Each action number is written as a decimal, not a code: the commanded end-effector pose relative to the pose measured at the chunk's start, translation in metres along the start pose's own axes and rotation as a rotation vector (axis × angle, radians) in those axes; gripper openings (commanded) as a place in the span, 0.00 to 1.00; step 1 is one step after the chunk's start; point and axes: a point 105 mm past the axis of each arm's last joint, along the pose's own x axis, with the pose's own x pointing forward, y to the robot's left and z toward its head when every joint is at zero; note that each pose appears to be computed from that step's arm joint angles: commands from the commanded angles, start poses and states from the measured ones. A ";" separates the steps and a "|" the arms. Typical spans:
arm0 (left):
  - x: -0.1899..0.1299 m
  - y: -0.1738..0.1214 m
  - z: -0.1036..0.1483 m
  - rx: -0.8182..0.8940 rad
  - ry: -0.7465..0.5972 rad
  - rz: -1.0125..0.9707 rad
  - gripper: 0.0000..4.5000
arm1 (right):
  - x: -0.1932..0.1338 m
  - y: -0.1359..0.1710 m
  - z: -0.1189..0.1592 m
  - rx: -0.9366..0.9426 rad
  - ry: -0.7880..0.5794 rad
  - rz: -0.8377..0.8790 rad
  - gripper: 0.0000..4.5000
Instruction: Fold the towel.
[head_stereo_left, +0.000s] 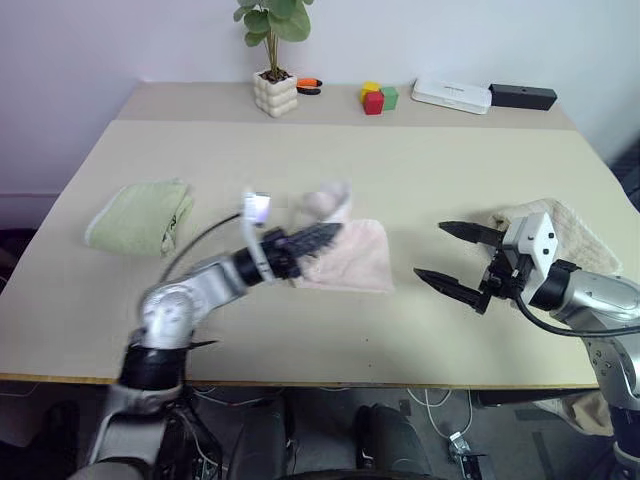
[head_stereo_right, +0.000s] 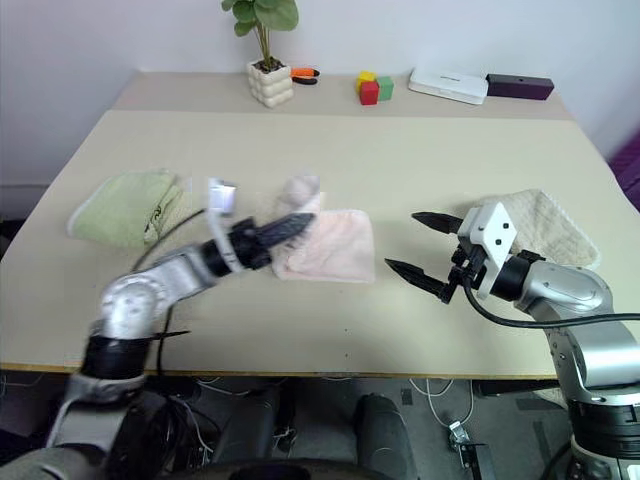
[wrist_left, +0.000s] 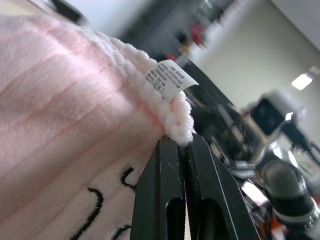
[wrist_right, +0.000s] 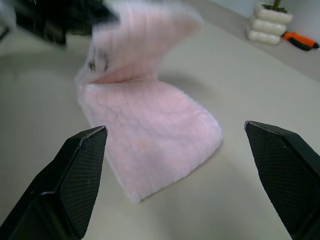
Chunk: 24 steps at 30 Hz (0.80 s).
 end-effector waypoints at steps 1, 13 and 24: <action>0.018 0.005 -0.009 0.062 0.062 -0.042 0.01 | -0.007 -0.001 0.013 -0.057 -0.022 -0.035 1.00; 0.046 0.012 -0.052 0.000 0.216 -0.100 0.01 | -0.022 0.001 0.011 -0.065 0.002 -0.129 1.00; 0.036 -0.001 -0.046 0.022 0.222 -0.152 0.99 | -0.005 -0.008 0.019 -0.079 -0.047 -0.131 1.00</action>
